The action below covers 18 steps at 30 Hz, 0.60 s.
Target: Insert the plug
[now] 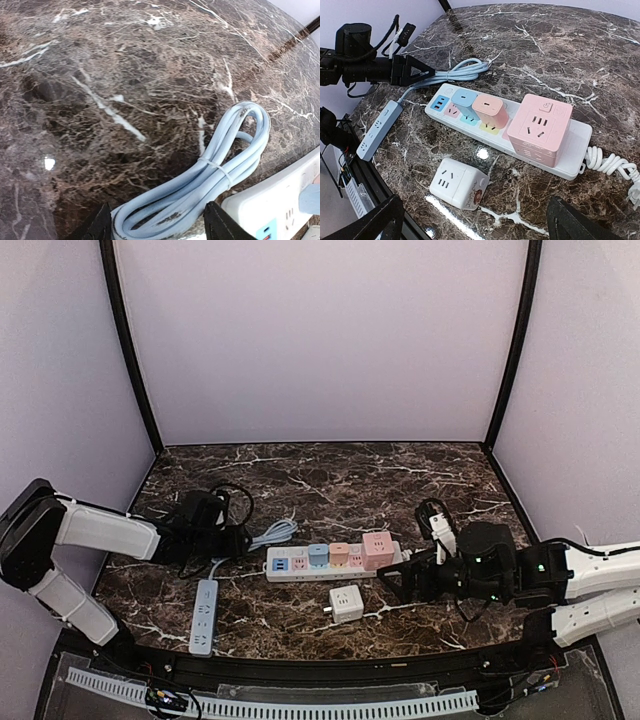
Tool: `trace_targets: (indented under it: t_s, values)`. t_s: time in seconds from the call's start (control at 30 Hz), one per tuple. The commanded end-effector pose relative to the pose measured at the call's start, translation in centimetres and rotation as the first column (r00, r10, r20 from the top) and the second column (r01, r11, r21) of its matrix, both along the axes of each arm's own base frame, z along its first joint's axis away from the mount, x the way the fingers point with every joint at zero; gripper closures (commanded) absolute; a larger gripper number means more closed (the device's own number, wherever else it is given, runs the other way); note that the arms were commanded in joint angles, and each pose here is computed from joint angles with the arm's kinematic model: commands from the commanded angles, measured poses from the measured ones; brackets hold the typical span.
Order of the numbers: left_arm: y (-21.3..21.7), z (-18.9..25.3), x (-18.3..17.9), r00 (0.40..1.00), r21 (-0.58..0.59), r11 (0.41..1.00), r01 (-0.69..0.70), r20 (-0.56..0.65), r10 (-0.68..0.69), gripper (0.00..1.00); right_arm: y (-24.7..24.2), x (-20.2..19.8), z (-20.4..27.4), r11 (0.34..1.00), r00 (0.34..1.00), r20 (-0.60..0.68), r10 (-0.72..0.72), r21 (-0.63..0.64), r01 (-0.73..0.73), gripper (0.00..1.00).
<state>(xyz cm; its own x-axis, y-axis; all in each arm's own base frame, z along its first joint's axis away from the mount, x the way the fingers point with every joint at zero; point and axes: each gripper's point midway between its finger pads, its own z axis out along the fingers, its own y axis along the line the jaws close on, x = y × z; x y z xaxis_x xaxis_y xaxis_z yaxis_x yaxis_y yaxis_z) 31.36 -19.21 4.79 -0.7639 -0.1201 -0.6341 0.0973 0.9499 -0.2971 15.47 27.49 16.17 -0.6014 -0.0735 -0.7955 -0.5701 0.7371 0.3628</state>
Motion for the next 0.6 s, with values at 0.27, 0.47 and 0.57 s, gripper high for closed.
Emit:
trace_targets:
  t_s: [0.27,0.47,0.57]
  values:
    - [-9.2,0.1,-1.7,0.994,-0.097,0.989,0.108,0.003,-0.108,0.39,-0.9,0.2,0.5,1.0,0.999,0.02,-0.028,0.0,0.028,0.01]
    - [-13.7,1.0,-2.9,0.982,-0.134,0.973,0.189,0.032,-0.186,0.4,-1.3,0.1,0.5,0.999,0.999,0.021,-0.033,-0.013,0.033,0.01]
    - [-15.6,0.5,-3.0,0.974,-0.134,0.964,0.228,0.029,-0.226,0.4,-1.6,0.1,0.6,0.999,0.999,0.025,-0.038,-0.013,0.039,0.01]
